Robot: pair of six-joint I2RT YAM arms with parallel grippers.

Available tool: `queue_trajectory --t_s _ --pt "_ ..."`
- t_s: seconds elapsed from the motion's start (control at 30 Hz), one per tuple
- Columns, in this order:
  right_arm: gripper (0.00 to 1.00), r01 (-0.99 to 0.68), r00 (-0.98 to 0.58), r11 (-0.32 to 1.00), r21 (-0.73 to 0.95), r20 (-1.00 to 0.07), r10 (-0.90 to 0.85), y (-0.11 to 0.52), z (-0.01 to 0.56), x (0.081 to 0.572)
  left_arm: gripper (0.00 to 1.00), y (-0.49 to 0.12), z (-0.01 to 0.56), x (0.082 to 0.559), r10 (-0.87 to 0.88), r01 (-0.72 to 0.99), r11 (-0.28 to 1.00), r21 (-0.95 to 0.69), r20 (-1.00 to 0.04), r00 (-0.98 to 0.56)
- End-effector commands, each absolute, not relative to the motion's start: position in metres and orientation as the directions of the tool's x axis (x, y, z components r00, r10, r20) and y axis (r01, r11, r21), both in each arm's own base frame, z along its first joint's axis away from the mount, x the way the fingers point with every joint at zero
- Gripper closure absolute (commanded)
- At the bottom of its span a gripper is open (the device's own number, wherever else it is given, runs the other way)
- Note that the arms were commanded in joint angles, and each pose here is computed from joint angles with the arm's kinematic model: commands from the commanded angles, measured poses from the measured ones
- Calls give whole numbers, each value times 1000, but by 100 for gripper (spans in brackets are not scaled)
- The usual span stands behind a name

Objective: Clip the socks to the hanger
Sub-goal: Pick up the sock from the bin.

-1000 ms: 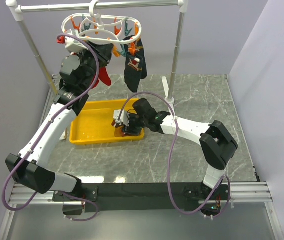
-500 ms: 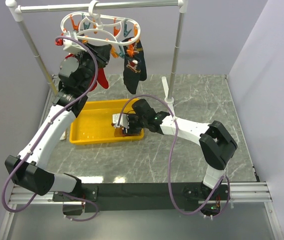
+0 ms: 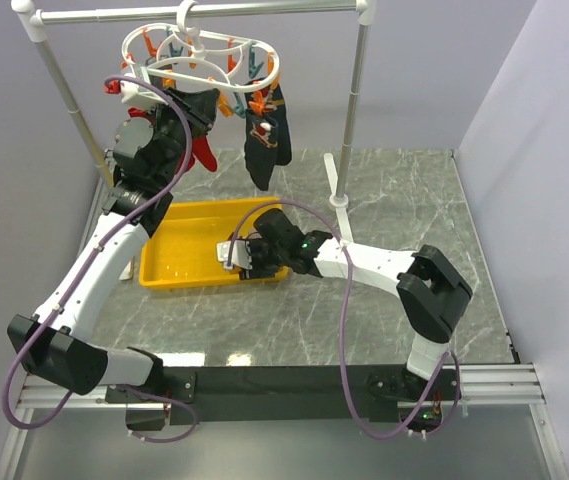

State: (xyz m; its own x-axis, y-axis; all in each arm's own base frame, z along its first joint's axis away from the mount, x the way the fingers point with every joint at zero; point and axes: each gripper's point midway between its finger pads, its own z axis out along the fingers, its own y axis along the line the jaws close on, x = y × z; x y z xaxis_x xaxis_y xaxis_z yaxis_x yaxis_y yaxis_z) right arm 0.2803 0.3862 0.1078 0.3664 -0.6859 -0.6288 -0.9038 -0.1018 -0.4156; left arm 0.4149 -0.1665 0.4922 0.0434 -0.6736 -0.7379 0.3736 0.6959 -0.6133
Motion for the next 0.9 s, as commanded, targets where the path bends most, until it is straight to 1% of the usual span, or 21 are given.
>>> queue_trajectory --t_s 0.0,0.2,0.53,0.6,0.63,0.67,0.7,0.83,0.87 --pt "47 -870 399 -83 -487 -593 -700 389 119 296 73 -161 514 401 -696 417 674 -610 -713 83" --pt "49 -875 395 -102 -473 -576 -716 389 108 298 73 -160 515 401 -694 414 678 -607 -715 86" --pt "52 -882 388 -100 -460 -590 -708 401 102 302 73 -158 515 402 -693 410 680 -608 -715 90" --pt "66 -887 372 -79 -456 -600 -709 402 100 304 73 -157 514 403 -693 408 681 -608 -715 90" --pt "78 -887 367 -70 -456 -607 -705 404 102 305 73 -157 513 403 -692 405 682 -609 -716 89" --pt "97 -886 364 -53 -462 -619 -696 406 107 307 73 -156 514 402 -694 406 681 -610 -714 92" --pt "100 -891 347 -33 -453 -634 -691 408 108 307 73 -157 513 403 -694 406 680 -611 -714 89" --pt "100 -904 322 1 -428 -682 -656 414 121 309 73 -157 513 403 -695 408 679 -611 -714 88" --pt "100 -912 288 42 -407 -713 -639 416 130 309 73 -156 514 403 -695 407 679 -611 -713 90"
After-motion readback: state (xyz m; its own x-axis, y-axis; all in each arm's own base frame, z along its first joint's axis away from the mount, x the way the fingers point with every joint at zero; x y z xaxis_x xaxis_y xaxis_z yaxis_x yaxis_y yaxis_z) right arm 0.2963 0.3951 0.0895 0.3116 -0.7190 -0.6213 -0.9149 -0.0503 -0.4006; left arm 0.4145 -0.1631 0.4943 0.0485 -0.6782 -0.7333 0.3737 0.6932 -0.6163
